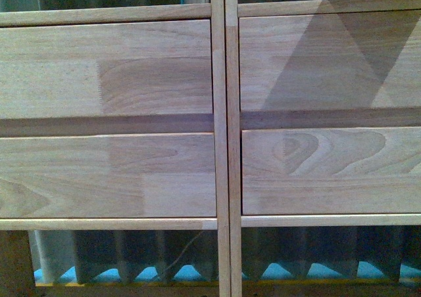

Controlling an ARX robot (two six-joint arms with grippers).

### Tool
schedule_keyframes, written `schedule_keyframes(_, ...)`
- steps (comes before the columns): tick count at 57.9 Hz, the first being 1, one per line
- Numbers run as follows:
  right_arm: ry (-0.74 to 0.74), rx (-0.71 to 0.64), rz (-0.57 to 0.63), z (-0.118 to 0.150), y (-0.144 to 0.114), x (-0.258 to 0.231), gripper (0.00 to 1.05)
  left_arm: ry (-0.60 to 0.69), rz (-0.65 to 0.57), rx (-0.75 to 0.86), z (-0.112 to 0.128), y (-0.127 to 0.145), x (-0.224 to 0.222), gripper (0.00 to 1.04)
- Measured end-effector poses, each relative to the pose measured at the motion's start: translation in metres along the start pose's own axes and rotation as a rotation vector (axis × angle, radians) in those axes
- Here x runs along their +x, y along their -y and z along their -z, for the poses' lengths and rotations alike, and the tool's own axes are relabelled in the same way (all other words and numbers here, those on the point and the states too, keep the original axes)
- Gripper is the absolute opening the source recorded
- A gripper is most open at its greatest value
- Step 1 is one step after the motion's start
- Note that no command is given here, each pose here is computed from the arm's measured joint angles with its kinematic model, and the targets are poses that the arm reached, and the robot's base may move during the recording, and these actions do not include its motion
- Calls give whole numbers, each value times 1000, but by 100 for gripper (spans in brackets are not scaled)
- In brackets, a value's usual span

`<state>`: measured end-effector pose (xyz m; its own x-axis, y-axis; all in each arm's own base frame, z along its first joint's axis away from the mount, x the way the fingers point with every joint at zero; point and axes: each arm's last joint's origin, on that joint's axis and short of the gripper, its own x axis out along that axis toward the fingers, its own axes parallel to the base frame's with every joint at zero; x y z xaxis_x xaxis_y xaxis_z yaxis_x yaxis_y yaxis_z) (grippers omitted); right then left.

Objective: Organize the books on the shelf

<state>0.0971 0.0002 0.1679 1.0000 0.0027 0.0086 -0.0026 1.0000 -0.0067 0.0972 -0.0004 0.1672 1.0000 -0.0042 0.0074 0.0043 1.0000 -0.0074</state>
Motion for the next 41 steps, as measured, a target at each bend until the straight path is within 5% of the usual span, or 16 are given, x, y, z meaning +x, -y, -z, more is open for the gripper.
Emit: schedule_keyframes(41, 0, 0, 0, 0, 0, 0, 98, 0, 0, 0, 0, 0, 0, 97)
